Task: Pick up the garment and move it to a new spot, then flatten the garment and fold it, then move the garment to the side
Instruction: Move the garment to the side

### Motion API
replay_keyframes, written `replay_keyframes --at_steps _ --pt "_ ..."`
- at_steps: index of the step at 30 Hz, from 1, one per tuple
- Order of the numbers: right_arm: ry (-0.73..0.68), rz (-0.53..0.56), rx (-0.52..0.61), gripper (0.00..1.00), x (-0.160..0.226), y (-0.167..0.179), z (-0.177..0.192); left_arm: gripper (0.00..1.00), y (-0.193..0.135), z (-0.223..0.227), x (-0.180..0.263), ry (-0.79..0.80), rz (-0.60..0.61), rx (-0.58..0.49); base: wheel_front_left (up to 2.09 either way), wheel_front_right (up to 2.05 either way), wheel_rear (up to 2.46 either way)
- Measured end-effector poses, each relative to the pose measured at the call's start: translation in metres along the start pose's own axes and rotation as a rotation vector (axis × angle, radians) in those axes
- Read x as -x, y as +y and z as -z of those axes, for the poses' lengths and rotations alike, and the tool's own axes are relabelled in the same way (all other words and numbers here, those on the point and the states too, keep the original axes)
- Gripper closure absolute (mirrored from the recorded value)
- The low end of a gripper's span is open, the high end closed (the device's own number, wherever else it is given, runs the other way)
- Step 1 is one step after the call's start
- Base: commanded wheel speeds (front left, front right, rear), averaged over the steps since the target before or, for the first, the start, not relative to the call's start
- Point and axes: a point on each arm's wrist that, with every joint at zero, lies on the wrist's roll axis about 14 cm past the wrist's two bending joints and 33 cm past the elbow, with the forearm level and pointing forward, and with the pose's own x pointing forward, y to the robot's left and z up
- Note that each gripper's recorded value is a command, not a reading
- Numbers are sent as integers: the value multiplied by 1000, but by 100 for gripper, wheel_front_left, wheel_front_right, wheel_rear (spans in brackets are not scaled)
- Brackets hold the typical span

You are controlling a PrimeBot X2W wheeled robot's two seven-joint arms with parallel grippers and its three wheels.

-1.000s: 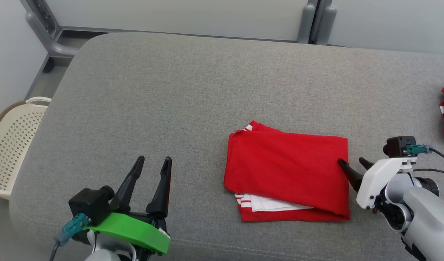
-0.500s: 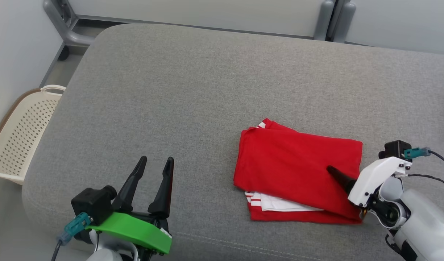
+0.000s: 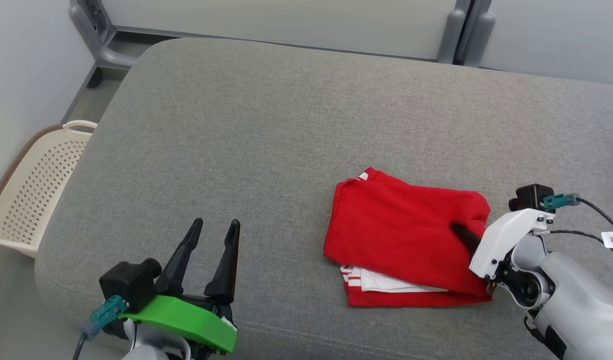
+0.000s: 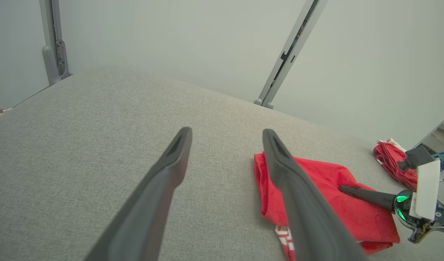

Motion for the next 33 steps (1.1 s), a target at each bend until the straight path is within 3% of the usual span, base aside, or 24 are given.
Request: replay_keyframes --at_steps 10,19,33 --pt "-92 83 61 100 33 -31 -51 0 -16 5 -3 16 53 9 0 0 0" --pt "-137 207 186 100 75 -64 -110 0 -34 8 -9 32 115 13 0 0 0" --pt "-121 354 302 100 108 -96 -178 0 -47 21 -31 80 166 12 0 0 0"
